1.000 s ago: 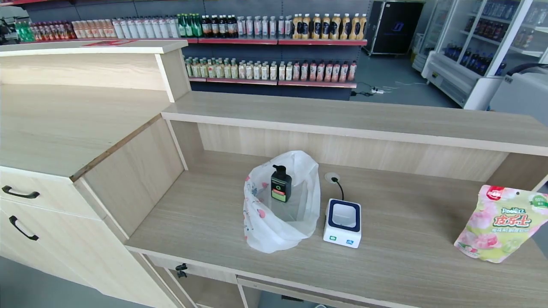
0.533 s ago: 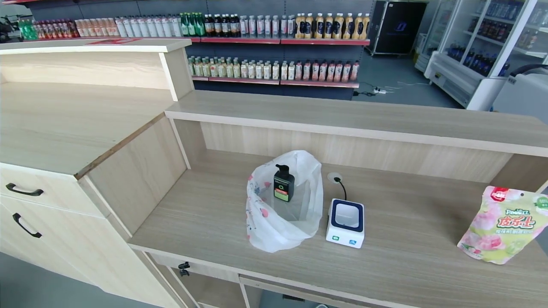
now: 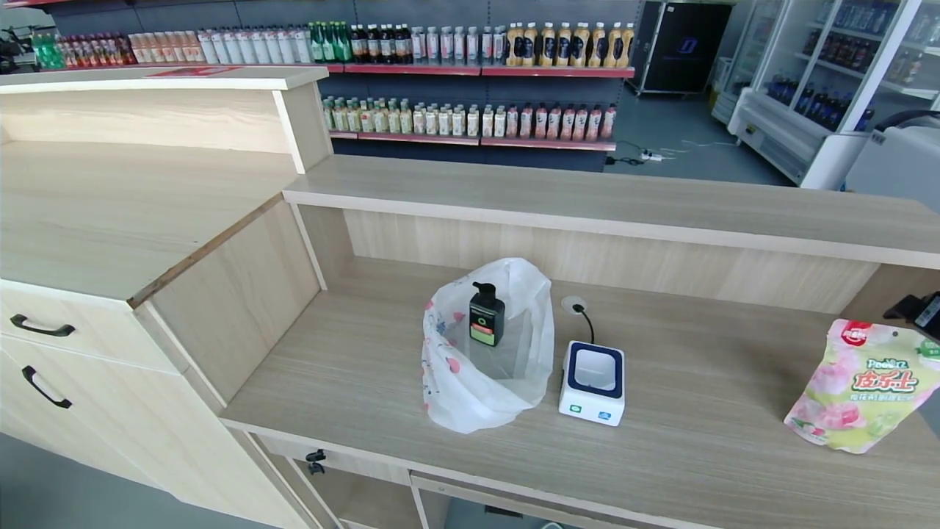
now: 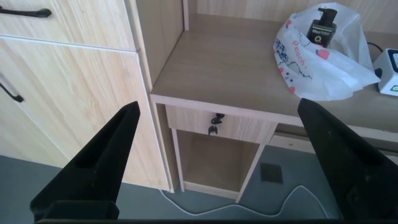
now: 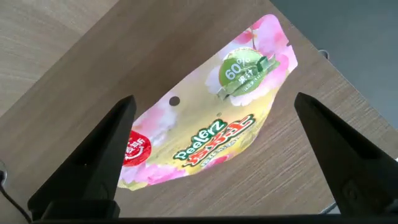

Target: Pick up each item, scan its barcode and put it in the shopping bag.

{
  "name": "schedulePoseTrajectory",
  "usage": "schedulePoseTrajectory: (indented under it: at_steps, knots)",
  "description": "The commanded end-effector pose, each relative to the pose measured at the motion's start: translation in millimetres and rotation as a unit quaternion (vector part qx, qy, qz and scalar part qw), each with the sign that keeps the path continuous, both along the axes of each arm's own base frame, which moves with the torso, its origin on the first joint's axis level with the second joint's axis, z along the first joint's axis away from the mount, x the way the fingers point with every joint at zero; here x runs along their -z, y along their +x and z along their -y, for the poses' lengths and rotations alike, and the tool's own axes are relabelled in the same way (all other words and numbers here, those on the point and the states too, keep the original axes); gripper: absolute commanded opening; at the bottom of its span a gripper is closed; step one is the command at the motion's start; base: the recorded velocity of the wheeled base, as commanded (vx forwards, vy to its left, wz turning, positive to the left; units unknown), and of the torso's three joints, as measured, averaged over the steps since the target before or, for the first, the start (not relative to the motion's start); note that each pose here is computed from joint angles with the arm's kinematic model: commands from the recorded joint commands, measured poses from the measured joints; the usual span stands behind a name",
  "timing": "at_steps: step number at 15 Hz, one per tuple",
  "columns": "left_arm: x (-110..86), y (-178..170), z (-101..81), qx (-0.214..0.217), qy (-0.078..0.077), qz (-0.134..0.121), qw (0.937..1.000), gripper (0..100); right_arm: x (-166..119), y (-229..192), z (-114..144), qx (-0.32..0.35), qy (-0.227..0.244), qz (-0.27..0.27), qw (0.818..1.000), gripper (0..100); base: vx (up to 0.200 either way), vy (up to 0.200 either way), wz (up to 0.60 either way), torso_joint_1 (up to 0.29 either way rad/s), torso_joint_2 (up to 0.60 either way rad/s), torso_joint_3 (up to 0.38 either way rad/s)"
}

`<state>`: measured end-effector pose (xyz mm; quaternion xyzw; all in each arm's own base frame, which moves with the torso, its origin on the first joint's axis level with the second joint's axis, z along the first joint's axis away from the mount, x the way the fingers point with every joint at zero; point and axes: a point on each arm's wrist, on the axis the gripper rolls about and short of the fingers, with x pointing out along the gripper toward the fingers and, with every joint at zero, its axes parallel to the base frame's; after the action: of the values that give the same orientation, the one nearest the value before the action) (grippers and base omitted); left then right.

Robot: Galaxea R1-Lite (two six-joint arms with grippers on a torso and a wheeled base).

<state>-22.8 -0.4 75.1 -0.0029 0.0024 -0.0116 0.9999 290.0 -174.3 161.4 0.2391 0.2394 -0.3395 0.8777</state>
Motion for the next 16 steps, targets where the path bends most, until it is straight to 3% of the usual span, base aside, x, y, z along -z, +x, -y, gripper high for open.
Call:
schedulePoseTrajectory:
  at_steps: [1, 11, 16]
  knots:
    - [0.0, 0, 0.0, 0.0, 0.0, -0.001, 1.0, 100, 14, 15, 0, -0.015, 0.012, -0.013, 1.0, 100, 0.0, 0.0, 0.0, 0.0, 0.0, 0.0]
    - [0.0, 0, 0.0, 0.0, 0.0, -0.001, 1.0, 100, 35, 36, -12, -0.047, 0.027, -0.034, 0.998, 100, 0.0, 0.0, 0.0, 0.0, 0.0, 0.0]
    - [0.0, 0, 0.0, 0.0, 0.0, -0.001, 1.0, 100, 67, 28, -17, -0.048, 0.048, -0.087, 0.994, 100, 0.0, 0.0, 0.0, 0.0, 0.0, 0.0]
